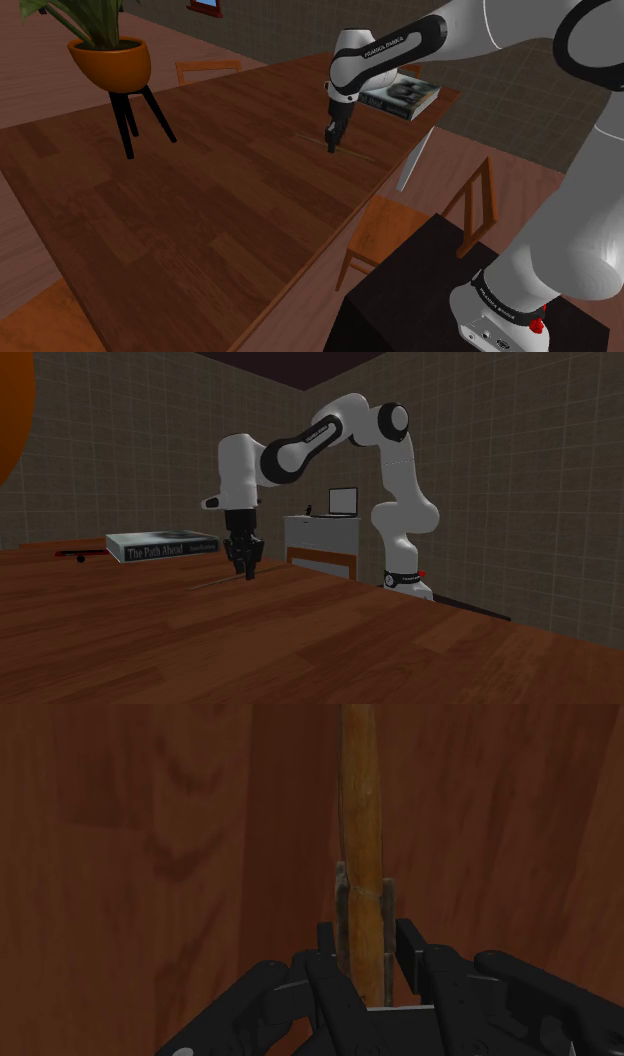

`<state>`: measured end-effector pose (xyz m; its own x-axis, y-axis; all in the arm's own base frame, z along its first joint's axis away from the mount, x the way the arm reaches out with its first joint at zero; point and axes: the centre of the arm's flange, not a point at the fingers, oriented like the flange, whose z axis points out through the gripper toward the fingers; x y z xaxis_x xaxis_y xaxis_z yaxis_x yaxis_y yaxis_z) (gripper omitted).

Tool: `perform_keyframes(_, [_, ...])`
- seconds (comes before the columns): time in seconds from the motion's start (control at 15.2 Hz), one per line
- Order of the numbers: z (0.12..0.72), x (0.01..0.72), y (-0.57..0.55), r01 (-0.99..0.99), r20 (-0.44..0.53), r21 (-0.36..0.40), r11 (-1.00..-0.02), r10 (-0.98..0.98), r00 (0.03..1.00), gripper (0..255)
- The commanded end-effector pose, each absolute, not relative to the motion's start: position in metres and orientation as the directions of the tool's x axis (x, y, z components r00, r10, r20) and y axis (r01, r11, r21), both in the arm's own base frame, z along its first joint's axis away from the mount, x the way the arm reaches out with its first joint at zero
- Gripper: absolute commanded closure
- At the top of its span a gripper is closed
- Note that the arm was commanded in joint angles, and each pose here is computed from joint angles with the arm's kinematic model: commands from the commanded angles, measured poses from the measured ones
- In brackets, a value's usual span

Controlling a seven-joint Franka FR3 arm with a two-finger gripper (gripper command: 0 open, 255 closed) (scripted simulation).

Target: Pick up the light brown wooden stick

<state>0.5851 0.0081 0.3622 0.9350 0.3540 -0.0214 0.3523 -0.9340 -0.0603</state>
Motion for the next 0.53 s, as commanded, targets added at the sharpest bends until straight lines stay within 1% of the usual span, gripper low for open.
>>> perform_keyframes(0.0, [0.359,0.583,0.011,0.355,-0.03,-0.065,-0.932,0.358,0.933,255])
perform_keyframes(0.26, [0.357,0.585,0.011,0.355,-0.03,-0.065,-0.932,0.358,0.933,255])
perform_keyframes(0.46, [0.373,0.585,0.011,0.355,-0.03,-0.065,-0.932,0.358,0.933,255])
